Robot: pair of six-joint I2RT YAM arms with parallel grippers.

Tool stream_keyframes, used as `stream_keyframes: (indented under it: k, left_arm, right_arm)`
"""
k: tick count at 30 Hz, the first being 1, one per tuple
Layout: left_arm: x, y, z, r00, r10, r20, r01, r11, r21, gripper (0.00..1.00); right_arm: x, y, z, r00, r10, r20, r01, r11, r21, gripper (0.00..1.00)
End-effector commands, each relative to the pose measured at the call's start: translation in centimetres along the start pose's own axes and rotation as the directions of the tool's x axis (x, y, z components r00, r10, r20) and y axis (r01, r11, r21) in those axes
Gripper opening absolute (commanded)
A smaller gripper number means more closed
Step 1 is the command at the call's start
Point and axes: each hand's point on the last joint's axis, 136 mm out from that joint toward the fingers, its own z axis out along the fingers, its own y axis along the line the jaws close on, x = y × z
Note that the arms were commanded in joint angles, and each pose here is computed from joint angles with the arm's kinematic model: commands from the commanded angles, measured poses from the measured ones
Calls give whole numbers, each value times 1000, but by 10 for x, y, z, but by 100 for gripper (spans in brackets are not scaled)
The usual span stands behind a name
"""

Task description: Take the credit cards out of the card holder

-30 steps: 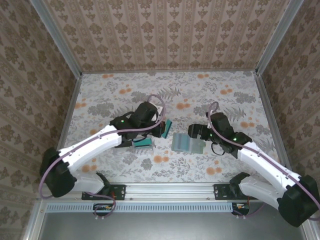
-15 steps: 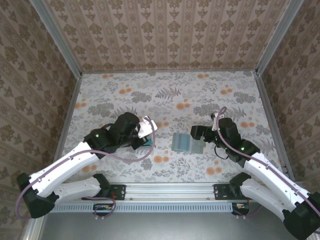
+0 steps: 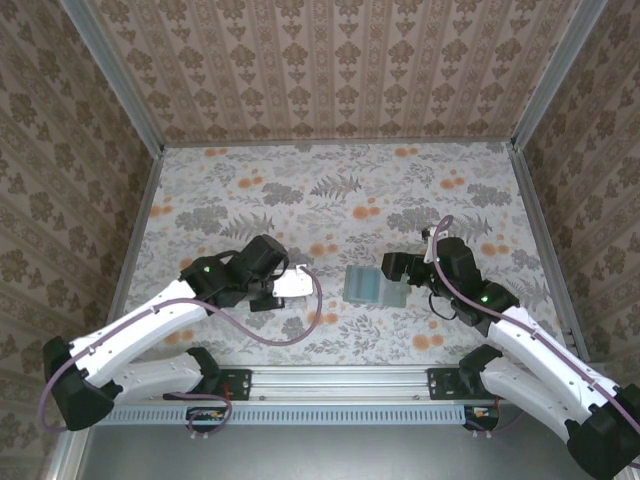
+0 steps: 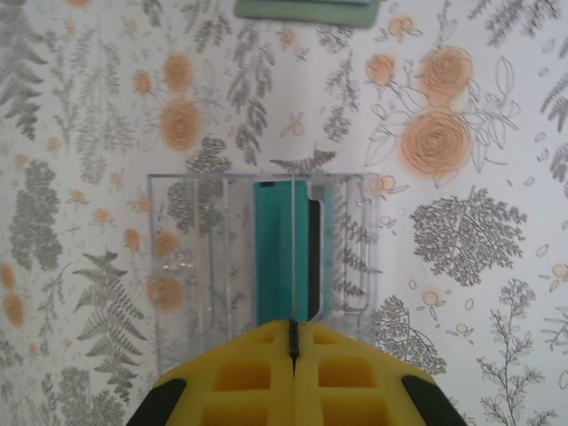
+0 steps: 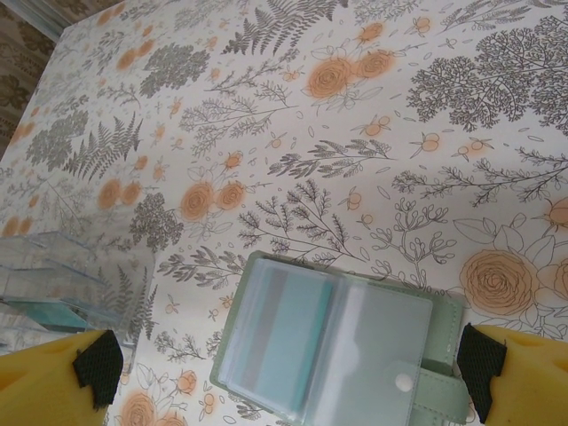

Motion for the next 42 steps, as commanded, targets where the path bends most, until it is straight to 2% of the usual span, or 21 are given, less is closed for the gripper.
stream_keyframes:
  k: [1, 21, 33, 42]
  left_arm:
    - [11, -15, 11, 998, 55, -37, -53, 996, 68, 0]
    - [10, 7, 40, 999, -30, 14, 29, 999, 30, 0]
    - [21, 4, 52, 999, -50, -21, 51, 997, 51, 0]
    - [31, 13, 65, 994, -91, -54, 91, 996, 6, 0]
  right_arm:
    - [-1, -5, 2, 1000, -8, 15, 8, 1000, 20, 100]
    - [1, -7, 2, 1000, -4, 11, 4, 1000, 26, 100]
    - [2, -7, 2, 1000, -4, 9, 4, 1000, 24, 100]
    - [2, -7, 1, 1000, -4, 13, 4, 1000, 21, 100]
